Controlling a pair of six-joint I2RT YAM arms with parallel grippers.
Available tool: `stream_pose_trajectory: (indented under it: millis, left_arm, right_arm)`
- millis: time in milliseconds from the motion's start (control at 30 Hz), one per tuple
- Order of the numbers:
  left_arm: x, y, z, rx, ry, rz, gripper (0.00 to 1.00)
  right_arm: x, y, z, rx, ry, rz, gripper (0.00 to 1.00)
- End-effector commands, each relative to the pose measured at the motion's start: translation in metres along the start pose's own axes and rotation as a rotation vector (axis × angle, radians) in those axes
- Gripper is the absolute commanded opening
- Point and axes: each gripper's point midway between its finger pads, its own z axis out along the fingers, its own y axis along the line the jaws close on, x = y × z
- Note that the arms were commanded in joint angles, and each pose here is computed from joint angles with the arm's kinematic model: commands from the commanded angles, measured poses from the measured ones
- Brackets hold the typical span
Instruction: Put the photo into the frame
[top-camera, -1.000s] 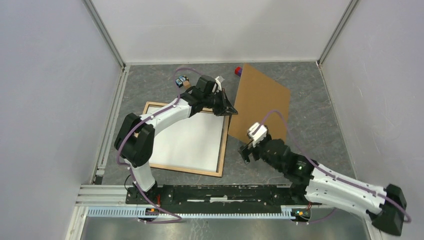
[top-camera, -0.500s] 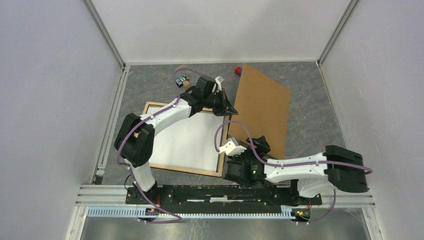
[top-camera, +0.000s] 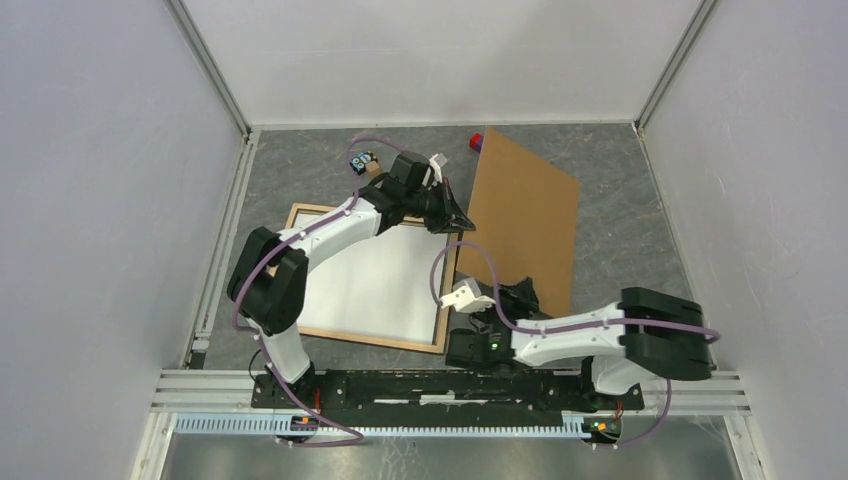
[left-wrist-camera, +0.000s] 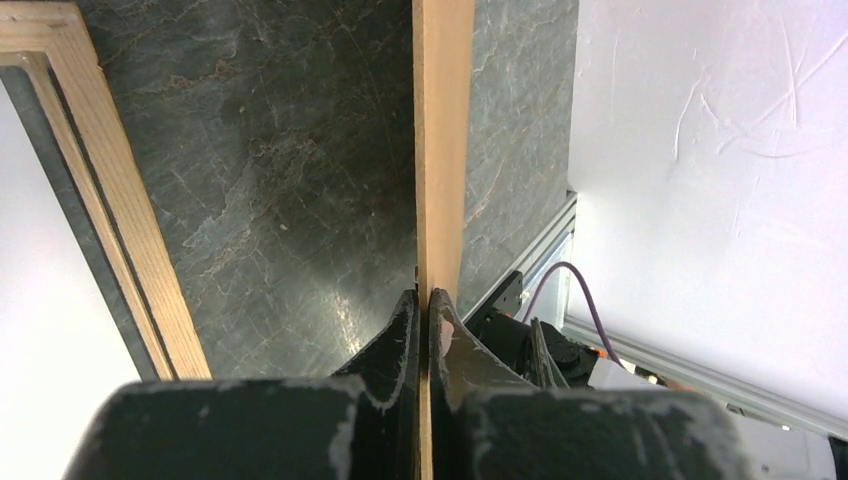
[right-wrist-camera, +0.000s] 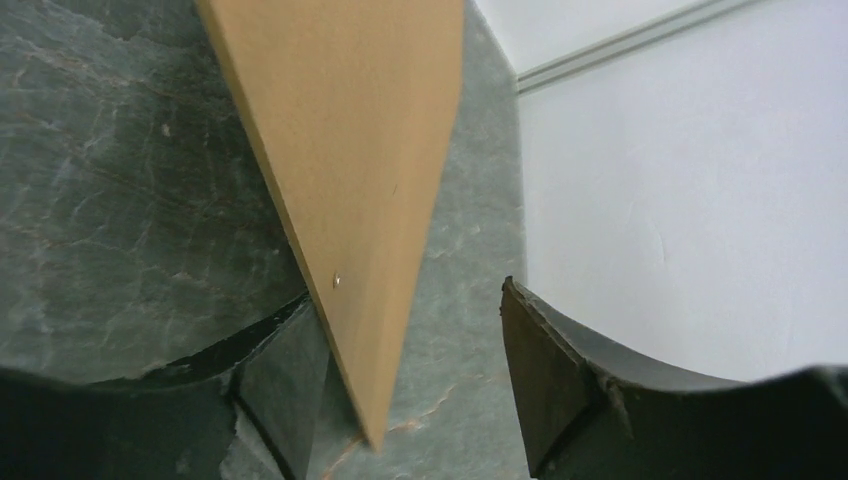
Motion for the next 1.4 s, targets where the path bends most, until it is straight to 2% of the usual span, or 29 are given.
stream_pose_trajectory:
  millis: [0, 133, 367, 600, 767, 833, 1067, 1167, 1367]
  left_arm:
    - [-0.001, -0.023, -0.018, 0.068, -0.013, 0.038, 0.02]
    - [0.001, -0.023, -0.020, 0.071, -0.013, 0.035, 0.02]
    - [0.004, -0.031, -0.023, 0.109, -0.004, 0.017, 0.02]
    - [0.006, -0.037, -0.029, 0.124, -0.001, 0.035, 0.03]
    - [0.005, -0.038, -0.037, 0.123, -0.025, 0.069, 0.27]
    - [0.004, -0.039, -0.043, 0.115, -0.043, 0.101, 0.38]
    - [-0.010, -0.054, -0.088, 0.056, -0.180, 0.288, 0.75]
    - [-0.023, -0.071, -0.125, 0.021, -0.295, 0.401, 0.85]
    - [-0.046, -0.095, -0.209, -0.066, -0.582, 0.590, 0.93]
  right_arm:
    - [-0.017, 0.012, 0.000, -0.116, -0.063, 0.186, 0.64]
    - [-0.012, -0.001, 0.003, -0.085, -0.064, 0.236, 0.56]
    - [-0.010, -0.010, 0.006, 0.008, -0.041, 0.162, 0.47]
    - [-0.011, -0.019, 0.006, 0.023, -0.045, 0.188, 0.25]
    - [-0.013, -0.027, 0.008, 0.008, -0.046, 0.207, 0.10]
    - [-0.010, -0.033, 0.010, 0.013, -0.034, 0.227, 0.00]
    - [-0.001, -0.065, 0.014, 0.039, -0.010, 0.346, 0.00]
    - [-0.002, -0.081, 0.014, 0.035, -0.014, 0.420, 0.00]
    - [-0.027, -0.120, 0.008, 0.000, -0.061, 0.573, 0.00]
